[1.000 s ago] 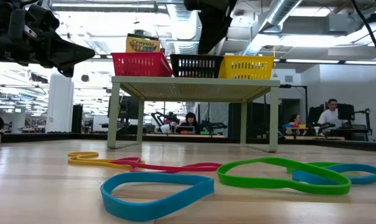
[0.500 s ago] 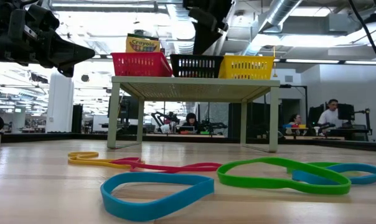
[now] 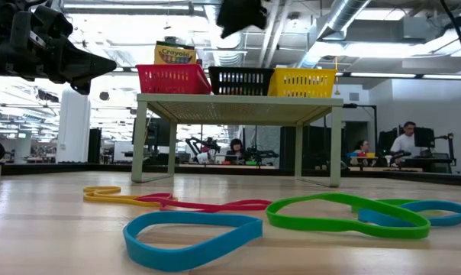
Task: Pick & Place Office Desk Supplies
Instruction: Put the red rubber band into the black bin on the shelf
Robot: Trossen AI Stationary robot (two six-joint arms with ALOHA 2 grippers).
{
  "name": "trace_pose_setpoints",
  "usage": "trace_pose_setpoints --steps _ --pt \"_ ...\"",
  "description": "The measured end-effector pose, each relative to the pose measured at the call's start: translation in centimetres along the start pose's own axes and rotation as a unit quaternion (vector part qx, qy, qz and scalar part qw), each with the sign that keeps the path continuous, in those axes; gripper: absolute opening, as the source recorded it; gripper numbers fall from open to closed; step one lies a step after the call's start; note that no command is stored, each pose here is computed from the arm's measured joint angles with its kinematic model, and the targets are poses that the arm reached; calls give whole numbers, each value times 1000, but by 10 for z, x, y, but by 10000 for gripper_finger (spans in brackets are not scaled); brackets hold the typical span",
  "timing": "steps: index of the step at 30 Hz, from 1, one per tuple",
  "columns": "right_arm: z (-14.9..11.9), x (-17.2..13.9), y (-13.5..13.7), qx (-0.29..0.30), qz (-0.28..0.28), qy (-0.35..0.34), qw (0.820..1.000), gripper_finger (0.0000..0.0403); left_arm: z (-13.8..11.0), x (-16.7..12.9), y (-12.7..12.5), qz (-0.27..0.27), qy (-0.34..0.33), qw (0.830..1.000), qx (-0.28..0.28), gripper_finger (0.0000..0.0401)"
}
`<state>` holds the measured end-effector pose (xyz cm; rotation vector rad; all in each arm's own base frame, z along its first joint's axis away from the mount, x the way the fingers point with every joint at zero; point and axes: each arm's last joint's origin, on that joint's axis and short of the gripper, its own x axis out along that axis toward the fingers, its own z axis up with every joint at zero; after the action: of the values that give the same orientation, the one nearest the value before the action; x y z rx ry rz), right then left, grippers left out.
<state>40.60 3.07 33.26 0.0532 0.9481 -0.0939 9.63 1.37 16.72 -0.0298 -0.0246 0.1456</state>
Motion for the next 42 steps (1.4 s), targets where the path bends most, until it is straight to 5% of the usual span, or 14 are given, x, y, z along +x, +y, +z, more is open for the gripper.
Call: trace_pose_setpoints --steps 12,18,27,42 --pt "-46 132 99 -68 23 100 992 166 0 0 0 0 -2 1000 0 8" --pt "-78 139 119 -126 42 212 968 166 0 0 0 -1 -2 1000 0 8" --pt "-82 138 150 -230 98 147 957 166 0 0 0 -1 -2 1000 0 8" --pt "-95 155 151 -206 153 132 957 166 0 0 0 0 -2 1000 0 8"
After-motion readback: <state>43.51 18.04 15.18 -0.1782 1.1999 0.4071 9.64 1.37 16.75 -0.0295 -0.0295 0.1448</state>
